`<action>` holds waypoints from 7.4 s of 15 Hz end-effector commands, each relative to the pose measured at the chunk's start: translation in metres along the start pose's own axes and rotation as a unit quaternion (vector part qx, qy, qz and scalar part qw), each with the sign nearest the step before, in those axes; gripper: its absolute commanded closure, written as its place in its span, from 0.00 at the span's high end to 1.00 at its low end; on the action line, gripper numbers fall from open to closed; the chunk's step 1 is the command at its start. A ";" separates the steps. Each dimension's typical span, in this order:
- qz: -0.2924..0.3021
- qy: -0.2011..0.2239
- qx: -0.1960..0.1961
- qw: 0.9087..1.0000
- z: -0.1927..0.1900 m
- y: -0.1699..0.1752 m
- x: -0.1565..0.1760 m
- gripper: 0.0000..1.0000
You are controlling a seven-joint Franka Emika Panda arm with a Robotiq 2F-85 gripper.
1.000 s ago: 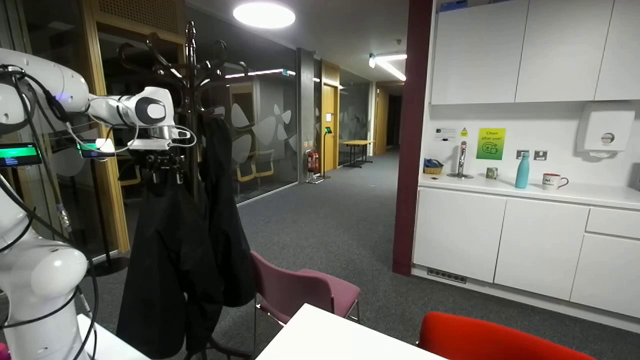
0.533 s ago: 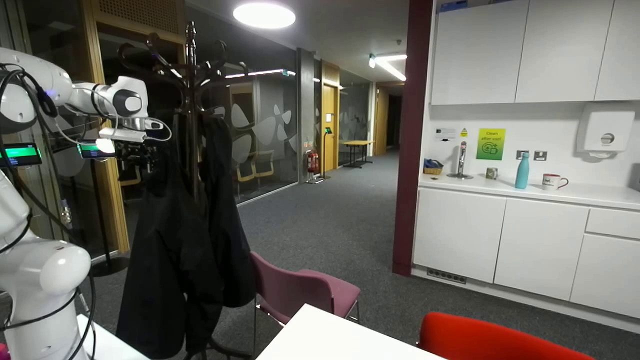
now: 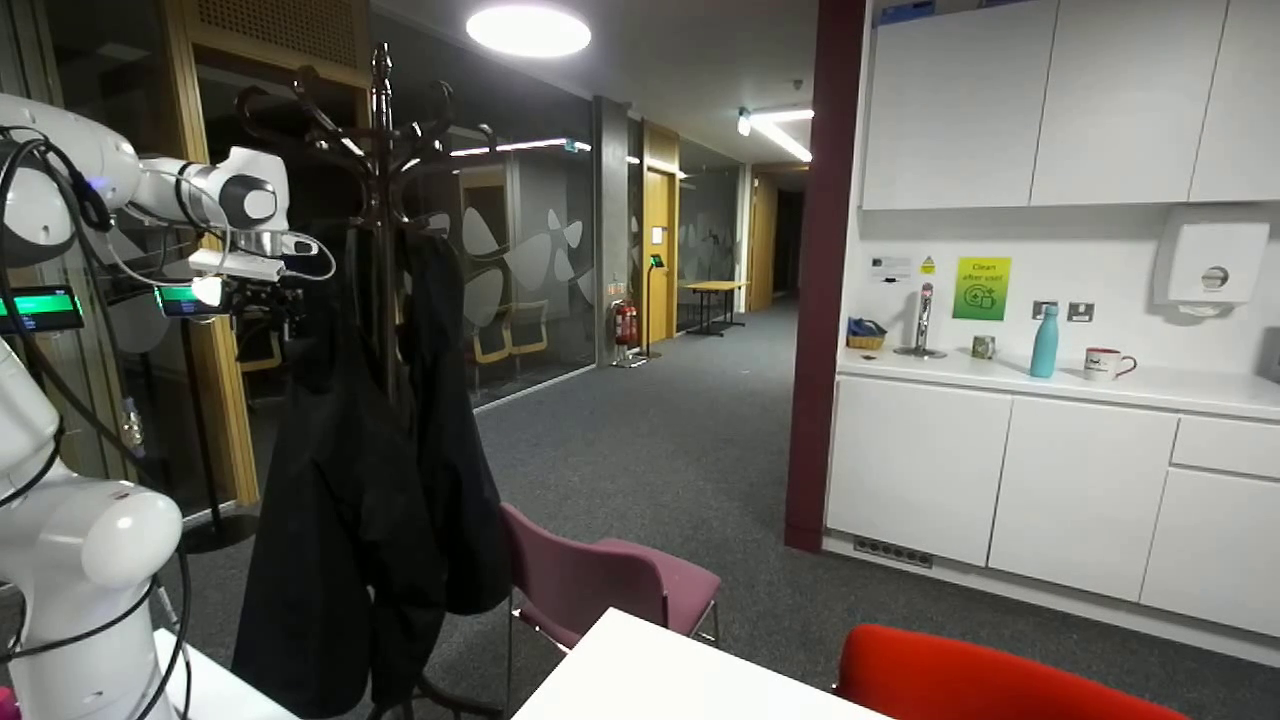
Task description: Put one jersey on the backrest of the pink chair
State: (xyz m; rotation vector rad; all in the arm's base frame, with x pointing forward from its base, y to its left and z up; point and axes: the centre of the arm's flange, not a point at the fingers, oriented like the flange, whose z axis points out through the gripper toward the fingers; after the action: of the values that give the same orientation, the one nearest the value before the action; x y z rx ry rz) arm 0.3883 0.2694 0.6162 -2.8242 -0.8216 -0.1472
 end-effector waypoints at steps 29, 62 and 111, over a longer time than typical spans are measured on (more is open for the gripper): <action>-0.085 0.194 -0.208 0.955 -0.033 -0.096 -0.012 1.00; -0.034 0.351 -0.344 0.870 -0.045 -0.131 -0.019 0.00; -0.091 0.415 -0.390 0.817 -0.049 -0.237 -0.083 0.00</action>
State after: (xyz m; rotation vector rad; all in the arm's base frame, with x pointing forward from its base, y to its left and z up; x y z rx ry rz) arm 0.2064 0.3918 0.6794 -2.7699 -0.8373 -1.9261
